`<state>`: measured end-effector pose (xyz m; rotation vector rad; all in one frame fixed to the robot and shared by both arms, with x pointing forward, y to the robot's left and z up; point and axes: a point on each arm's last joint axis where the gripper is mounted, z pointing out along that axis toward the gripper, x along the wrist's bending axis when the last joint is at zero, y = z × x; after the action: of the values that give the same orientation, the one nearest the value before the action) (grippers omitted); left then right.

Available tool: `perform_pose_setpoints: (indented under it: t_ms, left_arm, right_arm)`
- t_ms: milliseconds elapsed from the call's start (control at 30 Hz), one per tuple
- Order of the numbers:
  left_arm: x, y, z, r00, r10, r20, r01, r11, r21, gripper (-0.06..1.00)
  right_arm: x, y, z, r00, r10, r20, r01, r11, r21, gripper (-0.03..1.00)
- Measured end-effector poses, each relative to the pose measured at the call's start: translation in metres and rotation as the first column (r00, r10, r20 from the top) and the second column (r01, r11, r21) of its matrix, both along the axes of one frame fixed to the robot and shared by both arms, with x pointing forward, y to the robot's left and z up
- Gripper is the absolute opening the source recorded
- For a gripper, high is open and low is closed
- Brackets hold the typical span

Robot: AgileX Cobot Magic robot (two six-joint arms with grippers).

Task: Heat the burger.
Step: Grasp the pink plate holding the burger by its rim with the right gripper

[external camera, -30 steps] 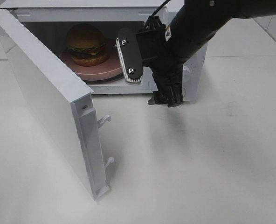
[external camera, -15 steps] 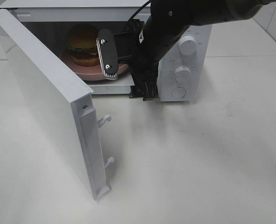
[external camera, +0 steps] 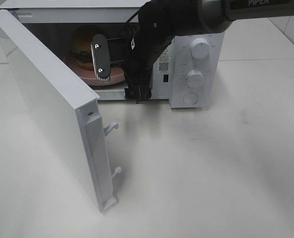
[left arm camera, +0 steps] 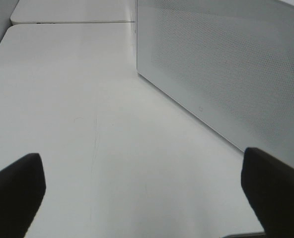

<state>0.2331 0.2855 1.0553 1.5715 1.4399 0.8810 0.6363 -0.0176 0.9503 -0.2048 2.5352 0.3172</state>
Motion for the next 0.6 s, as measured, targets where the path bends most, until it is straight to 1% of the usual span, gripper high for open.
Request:
perform_pose_setpoints:
  t_ms: [433, 600]
  left_arm:
    - [0.0, 0.0, 0.0, 1.0, 0.0, 0.0, 0.0, 1.0, 0.0, 0.99]
    - [0.0, 0.0, 0.0, 1.0, 0.0, 0.0, 0.0, 1.0, 0.0, 0.99]
  right_arm:
    - [0.028, 0.02, -0.023, 1.0, -0.017, 0.009, 0.017, 1.0, 0.015, 0.89]
    - [0.035, 0.024, -0.034, 1.0, -0.022, -0.003, 0.022, 1.0, 0.005, 0.88]
